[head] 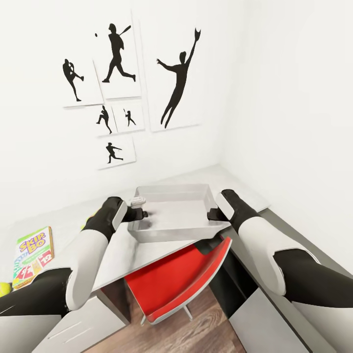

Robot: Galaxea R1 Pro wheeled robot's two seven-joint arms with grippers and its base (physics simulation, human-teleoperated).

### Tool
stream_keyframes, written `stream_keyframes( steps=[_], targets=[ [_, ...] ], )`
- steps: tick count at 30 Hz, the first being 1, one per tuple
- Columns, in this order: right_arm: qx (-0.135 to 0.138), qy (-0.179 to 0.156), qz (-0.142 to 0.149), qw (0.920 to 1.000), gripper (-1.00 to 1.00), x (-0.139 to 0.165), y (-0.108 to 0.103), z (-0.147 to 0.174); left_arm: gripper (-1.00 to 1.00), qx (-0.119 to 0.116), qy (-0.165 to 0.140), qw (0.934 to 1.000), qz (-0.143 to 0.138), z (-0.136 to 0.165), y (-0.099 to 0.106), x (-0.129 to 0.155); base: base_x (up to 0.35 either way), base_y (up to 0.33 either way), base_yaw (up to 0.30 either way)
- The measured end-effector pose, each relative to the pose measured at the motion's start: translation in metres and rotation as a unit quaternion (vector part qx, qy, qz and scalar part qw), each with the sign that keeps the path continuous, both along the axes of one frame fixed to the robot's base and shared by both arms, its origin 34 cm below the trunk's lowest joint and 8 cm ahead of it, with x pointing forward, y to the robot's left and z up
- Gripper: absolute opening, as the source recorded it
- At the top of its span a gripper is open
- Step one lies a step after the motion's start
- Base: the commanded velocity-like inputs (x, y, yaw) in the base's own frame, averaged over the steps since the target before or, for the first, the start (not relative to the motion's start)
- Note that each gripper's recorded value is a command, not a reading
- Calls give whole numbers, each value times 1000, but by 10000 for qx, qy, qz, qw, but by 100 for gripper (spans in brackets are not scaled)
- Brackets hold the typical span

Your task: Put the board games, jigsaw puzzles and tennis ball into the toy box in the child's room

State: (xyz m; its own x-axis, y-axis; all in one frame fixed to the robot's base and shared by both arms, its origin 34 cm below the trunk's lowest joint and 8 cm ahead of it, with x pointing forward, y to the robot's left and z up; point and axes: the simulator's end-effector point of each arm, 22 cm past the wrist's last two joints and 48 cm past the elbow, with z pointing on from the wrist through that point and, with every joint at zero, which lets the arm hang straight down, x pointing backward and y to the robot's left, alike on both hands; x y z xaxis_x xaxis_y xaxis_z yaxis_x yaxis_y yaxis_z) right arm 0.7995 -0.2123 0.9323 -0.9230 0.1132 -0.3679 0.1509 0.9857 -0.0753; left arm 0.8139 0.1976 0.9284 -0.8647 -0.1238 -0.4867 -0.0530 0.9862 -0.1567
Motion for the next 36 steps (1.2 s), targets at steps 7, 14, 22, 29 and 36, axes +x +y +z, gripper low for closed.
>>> stream_keyframes(
  steps=[7,14,22,29,36],
  targets=[
    [38,-235,13,9997,100,13,2,18,100,-2,-235,9997,46,25,7,13,0,0,0],
    [99,-555,80,9984,100,30,7,48,100,24,-353,9993,152,52,27,20,0,0,0],
    [185,-739,227,9968,100,38,12,84,100,18,-564,9981,233,91,45,26,0,0,0],
    [301,-1185,299,9921,100,53,18,126,100,-290,-921,9953,110,124,56,34,0,0,0],
    [482,-1499,251,9872,100,59,20,148,100,-580,-1116,9920,-49,140,79,36,0,0,0]
  ],
)
